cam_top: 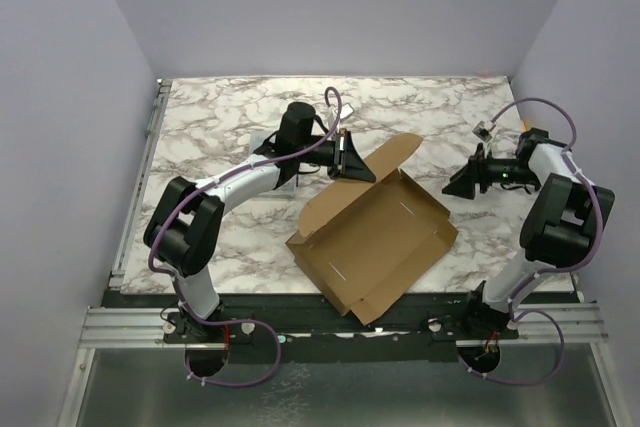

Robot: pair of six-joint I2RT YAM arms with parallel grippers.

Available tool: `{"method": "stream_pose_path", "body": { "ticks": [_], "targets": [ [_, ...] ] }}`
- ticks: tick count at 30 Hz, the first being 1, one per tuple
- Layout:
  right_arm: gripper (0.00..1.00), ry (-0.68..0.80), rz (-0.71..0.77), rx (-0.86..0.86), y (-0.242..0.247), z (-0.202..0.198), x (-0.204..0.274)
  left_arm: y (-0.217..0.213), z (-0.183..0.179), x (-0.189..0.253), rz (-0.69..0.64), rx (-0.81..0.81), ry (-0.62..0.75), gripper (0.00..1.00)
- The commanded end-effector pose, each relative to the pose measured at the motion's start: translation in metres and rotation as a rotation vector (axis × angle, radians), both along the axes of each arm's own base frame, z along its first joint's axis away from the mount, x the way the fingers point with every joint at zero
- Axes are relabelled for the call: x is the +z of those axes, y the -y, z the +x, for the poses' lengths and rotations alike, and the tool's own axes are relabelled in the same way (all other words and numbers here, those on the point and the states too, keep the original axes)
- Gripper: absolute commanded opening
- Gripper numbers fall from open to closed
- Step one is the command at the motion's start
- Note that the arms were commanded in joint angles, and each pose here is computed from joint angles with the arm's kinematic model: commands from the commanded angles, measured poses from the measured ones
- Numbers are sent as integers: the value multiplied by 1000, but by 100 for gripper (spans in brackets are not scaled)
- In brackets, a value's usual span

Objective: Fold the paper box
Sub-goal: Fold the paper box at the center of the board.

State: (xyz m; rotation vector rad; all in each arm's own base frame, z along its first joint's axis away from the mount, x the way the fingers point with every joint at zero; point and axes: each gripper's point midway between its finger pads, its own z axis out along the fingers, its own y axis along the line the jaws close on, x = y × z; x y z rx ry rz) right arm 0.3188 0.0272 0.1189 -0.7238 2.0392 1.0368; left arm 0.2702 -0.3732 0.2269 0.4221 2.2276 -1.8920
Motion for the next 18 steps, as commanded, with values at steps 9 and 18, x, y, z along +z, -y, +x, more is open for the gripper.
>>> {"method": "stream_pose_path", "body": {
  "ticks": [9, 18],
  "targets": [
    [72, -188, -232, 7, -10, -24, -66, 4, -9, 40, -56, -36, 85, 0],
    [46, -173, -322, -37, -2, -21, -75, 12, -17, 47, -67, -63, 85, 0]
  ]
}}
